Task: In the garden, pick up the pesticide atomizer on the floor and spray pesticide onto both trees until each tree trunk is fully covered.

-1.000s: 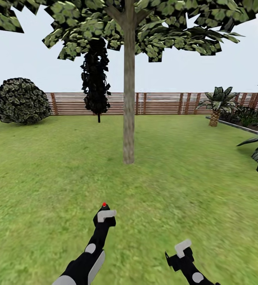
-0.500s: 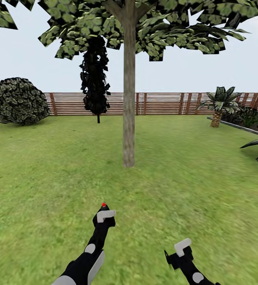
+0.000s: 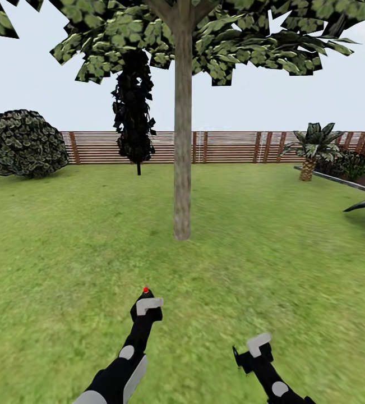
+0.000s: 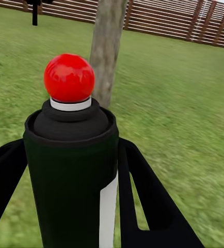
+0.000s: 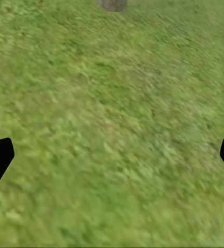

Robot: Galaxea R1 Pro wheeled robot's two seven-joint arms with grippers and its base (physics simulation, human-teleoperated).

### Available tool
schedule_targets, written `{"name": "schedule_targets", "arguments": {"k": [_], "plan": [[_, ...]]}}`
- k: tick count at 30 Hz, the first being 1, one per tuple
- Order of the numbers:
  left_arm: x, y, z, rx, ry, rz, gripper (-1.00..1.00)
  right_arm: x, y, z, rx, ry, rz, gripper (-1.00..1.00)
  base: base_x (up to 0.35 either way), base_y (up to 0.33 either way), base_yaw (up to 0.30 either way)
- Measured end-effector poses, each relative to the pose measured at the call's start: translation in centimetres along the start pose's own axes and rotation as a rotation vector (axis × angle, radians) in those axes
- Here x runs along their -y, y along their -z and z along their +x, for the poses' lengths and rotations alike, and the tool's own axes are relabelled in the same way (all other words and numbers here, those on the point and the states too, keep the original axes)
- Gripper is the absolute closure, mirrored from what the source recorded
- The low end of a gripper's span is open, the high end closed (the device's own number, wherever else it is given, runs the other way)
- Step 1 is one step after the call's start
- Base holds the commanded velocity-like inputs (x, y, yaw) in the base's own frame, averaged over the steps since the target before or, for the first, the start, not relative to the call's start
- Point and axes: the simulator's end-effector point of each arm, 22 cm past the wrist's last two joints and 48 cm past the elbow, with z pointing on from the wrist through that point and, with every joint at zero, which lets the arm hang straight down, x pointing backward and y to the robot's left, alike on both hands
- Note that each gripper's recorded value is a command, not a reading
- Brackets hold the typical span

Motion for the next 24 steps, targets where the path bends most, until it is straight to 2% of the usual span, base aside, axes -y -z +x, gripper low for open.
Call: {"name": "schedule_targets", "arguments": {"k": [1,2,6,10,14,15,16,17,18,20,21,23,24], "plan": [[0.0,0.0,0.0,0.0,0.0,0.0,1.0,0.5,0.0,-0.2,0.005,0.0,0.021,-1.0,0.014,0.0,0.0],[-0.1,0.0,0.0,0.0,-0.001,-0.001,1.0,1.9,-0.1,-0.6,0.013,-0.002,0.082,-1.0,0.011,0.0,0.0],[-0.2,0.0,-0.1,0.003,-0.002,-0.003,1.0,5.3,0.3,-1.2,0.027,-0.003,0.234,-1.0,0.006,0.0,0.0],[-0.3,0.0,-0.1,0.003,-0.001,-0.005,1.0,6.3,0.5,-1.3,0.028,0.005,0.276,-1.0,0.002,0.0,0.0],[-0.4,0.0,0.1,-0.005,-0.004,-0.002,1.0,5.6,-0.8,-1.4,-0.016,0.031,0.139,-1.0,0.0,0.0,0.0],[-0.5,0.0,0.2,-0.007,-0.009,0.007,1.0,5.5,-1.8,-1.9,-0.061,0.043,0.045,-1.0,0.0,0.0,0.0],[-0.6,0.0,0.3,-0.009,-0.015,0.019,1.0,5.4,-2.2,-2.2,-0.088,0.046,-0.008,-1.0,0.0,0.0,0.0],[-0.5,0.1,0.5,-0.017,-0.029,0.063,1.0,5.2,-2.6,-2.7,-0.13,0.045,-0.107,-1.0,0.0,0.0,0.0],[0.2,0.2,1.0,-0.039,-0.043,0.134,1.0,5.6,-2.9,-4.2,-0.146,0.042,-0.189,-1.0,0.0,0.0,0.0],[1.2,0.6,1.9,-0.083,-0.052,0.22,1.0,6.3,-3.0,-6.2,-0.145,0.041,-0.257,-1.0,0.0,0.0,0.0],[2.2,1.2,3.0,-0.137,-0.055,0.307,1.0,6.6,-3.0,-8.0,-0.137,0.039,-0.318,-1.0,0.0,0.0,0.0],[3.3,2.0,3.7,-0.194,-0.052,0.414,1.0,6.9,-2.8,-11.0,-0.115,0.04,-0.398,-1.0,0.0,0.0,0.0],[3.5,2.2,3.7,-0.203,-0.051,0.439,1.0,7.0,-2.8,-12.0,-0.106,0.043,-0.417,-1.0,0.0,0.0,0.0]]}}
